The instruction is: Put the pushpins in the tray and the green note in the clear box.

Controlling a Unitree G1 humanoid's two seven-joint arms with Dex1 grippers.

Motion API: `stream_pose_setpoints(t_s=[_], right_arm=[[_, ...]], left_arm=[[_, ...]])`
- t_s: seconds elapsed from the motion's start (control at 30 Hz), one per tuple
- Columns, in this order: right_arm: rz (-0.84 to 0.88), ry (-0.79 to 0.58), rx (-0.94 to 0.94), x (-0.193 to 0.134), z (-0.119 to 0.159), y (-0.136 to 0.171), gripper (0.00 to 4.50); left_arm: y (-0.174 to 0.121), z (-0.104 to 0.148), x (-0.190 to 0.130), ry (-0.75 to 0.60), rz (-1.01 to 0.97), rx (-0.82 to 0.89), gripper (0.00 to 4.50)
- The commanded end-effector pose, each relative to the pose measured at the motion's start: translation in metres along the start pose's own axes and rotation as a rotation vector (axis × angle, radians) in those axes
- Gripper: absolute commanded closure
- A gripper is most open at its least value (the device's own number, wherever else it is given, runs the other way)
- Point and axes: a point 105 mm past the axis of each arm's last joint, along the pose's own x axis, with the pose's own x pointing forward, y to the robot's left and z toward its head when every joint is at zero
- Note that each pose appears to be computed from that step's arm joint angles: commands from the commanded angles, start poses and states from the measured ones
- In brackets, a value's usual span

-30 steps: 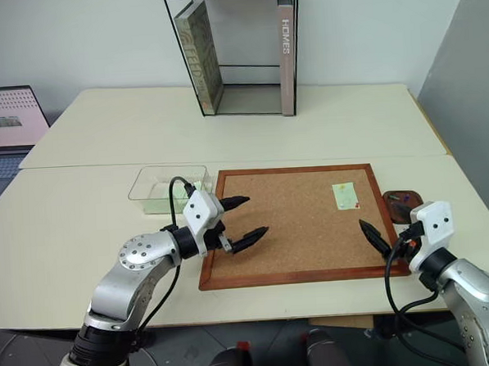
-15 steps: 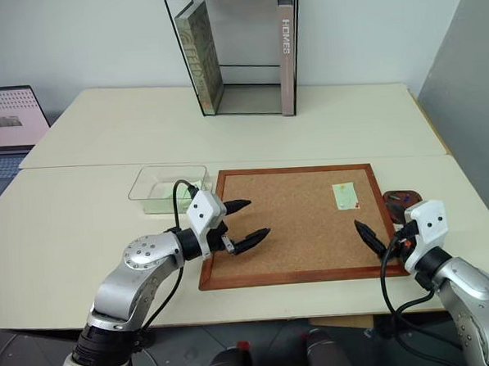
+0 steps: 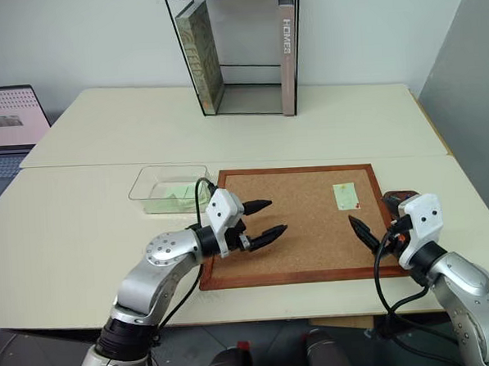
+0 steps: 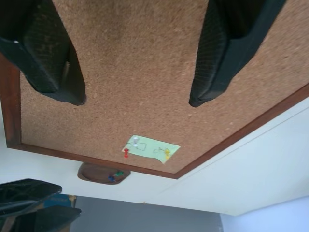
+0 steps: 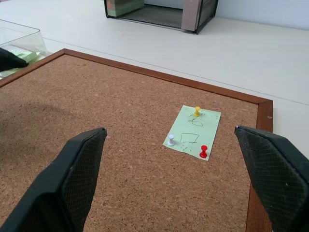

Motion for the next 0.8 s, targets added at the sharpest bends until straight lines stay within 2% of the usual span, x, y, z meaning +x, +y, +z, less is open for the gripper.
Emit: stream_pose_setpoints(t_s=[0.03, 0.17, 0.2, 0.5, 0.8], right_arm=[[0.017, -0.029, -0.035, 0.002, 0.011, 0.001, 0.00], [0.029, 0.016, -0.032, 0.007, 0.000, -0.004, 0.00], [0.019, 0.028, -0.036, 0.009, -0.004, -0.007, 0.00], [0.006, 0.051, -0.016, 0.032, -0.011, -0.015, 0.00], [0.002, 0.032, 0.023, 0.071, 0.004, -0.030, 0.00]], left_arm=[[0.005, 0.012, 0.023, -0.028, 0.002, 0.074, 1.78], [0.005, 0.008, 0.049, 0.000, -0.038, 0.115, 2.51], [0.006, 0.006, 0.053, 0.004, -0.041, 0.109, 2.84], [0.006, -0.019, 0.071, 0.061, -0.049, 0.078, 4.47], [-0.007, -0.051, 0.067, 0.132, -0.077, 0.026, 4.47]])
